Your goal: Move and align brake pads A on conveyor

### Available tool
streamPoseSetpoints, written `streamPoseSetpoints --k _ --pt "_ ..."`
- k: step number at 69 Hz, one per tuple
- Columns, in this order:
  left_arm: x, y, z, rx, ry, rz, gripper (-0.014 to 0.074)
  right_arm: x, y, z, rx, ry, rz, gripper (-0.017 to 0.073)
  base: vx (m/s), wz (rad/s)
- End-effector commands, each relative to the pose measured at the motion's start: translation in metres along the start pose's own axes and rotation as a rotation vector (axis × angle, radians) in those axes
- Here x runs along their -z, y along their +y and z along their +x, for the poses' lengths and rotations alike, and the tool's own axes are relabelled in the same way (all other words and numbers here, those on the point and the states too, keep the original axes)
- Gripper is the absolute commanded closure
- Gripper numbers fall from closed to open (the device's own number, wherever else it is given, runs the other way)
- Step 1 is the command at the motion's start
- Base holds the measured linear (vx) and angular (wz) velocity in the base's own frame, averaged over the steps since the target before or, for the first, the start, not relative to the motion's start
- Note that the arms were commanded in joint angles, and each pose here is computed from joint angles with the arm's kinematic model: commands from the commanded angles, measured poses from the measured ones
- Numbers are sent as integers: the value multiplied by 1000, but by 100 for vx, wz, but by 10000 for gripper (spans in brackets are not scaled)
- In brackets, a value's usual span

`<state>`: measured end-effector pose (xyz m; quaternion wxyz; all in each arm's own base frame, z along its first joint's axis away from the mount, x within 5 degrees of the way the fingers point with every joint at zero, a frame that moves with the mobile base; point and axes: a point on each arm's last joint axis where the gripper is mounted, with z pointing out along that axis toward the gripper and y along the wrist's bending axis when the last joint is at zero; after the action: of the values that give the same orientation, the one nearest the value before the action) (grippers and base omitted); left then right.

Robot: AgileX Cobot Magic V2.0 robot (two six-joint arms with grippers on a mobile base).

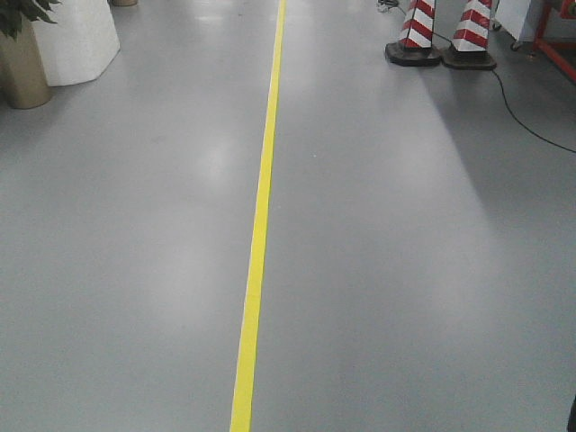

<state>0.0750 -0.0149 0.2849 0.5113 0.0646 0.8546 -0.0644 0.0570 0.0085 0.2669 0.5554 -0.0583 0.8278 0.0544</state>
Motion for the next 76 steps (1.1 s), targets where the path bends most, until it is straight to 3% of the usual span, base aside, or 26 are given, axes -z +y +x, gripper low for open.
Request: streamPoseSetpoints --k 1,76 --pt "4 -2 -16 1 -109 16 600 3 1 -17 11 -113 -2 566 58 0" --pt "4 -2 -16 1 -109 16 600 3 1 -17 11 -113 -2 566 69 -1"
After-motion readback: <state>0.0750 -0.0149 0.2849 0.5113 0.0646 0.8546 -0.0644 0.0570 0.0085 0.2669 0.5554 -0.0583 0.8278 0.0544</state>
